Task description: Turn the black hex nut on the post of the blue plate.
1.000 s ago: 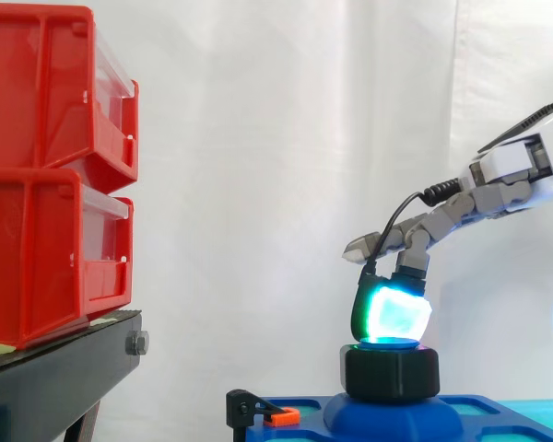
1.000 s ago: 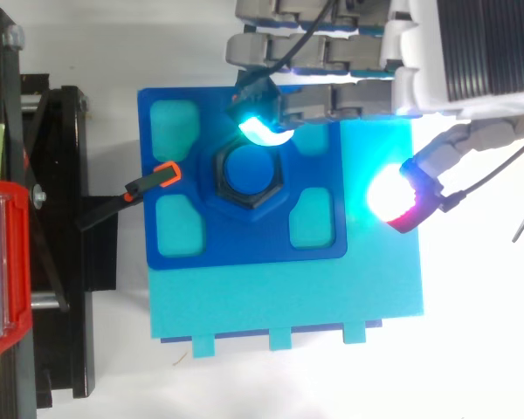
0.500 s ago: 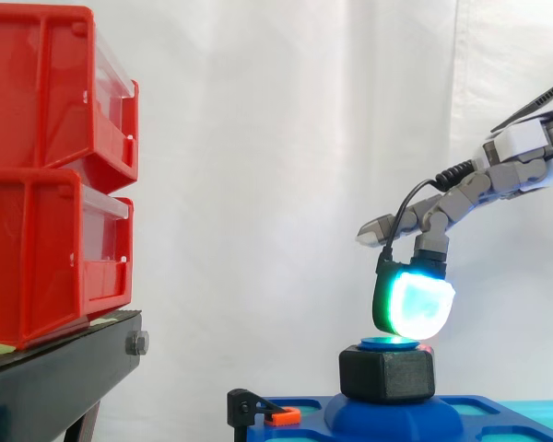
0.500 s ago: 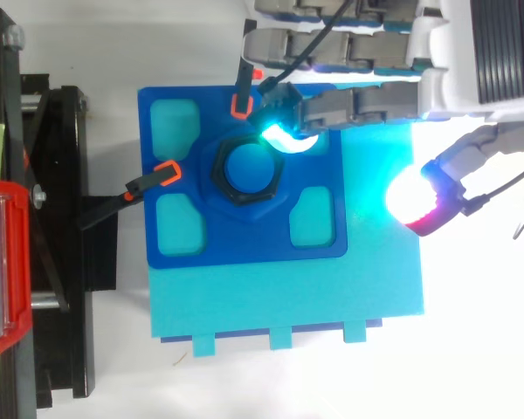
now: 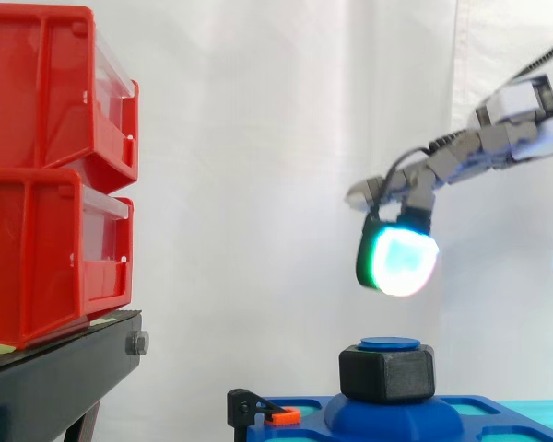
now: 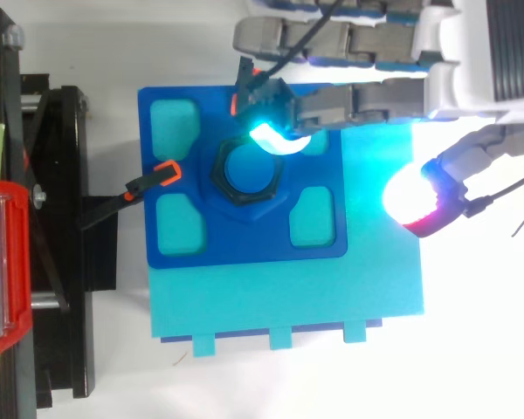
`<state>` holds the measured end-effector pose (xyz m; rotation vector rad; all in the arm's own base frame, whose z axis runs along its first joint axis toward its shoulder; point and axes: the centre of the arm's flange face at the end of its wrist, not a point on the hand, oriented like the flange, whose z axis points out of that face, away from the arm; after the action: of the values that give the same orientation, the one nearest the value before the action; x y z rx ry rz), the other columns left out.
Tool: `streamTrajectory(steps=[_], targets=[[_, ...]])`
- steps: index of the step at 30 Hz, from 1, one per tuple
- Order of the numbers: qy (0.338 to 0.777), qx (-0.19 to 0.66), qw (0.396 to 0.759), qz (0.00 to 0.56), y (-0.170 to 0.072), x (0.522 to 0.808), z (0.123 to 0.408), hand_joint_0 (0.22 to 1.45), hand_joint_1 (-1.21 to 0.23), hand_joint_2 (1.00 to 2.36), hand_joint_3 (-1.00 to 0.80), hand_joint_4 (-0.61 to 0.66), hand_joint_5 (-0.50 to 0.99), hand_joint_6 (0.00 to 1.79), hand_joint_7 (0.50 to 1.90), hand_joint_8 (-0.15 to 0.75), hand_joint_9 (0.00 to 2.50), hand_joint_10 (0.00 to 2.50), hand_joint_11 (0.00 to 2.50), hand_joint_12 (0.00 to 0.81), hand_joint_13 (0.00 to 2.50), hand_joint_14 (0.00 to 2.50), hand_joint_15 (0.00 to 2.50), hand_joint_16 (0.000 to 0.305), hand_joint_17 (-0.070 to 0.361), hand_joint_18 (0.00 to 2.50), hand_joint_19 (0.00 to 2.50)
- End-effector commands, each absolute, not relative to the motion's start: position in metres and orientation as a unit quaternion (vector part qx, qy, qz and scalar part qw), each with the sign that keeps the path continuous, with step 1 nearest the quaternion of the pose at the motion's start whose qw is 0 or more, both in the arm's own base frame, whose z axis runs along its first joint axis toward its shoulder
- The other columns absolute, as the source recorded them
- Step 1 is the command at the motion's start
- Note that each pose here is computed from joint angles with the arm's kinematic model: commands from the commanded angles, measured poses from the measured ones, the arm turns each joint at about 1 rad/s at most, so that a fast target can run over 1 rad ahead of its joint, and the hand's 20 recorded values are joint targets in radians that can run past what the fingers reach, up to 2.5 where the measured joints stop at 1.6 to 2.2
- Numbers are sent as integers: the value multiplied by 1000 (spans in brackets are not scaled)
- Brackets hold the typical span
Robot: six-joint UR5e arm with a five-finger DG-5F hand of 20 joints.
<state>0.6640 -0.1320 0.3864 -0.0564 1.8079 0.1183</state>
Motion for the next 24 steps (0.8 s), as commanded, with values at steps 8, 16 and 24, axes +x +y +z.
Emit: streamTrajectory(steps=[8,16,24], targets=[[751,2,656,77,-127,683,396,426,-846,1000,-500,-57,-300,501,644,114,0,0,0,325,0,0,0,52,117,0,0],[741,1,666,85,-118,701,372,485,-844,1000,-500,-90,-300,501,629,97,0,0,0,306,0,0,0,48,109,0,0],[747,6,659,89,-119,716,332,546,-818,1001,-495,-98,-300,501,618,88,0,0,0,292,0,0,0,45,102,0,0]])
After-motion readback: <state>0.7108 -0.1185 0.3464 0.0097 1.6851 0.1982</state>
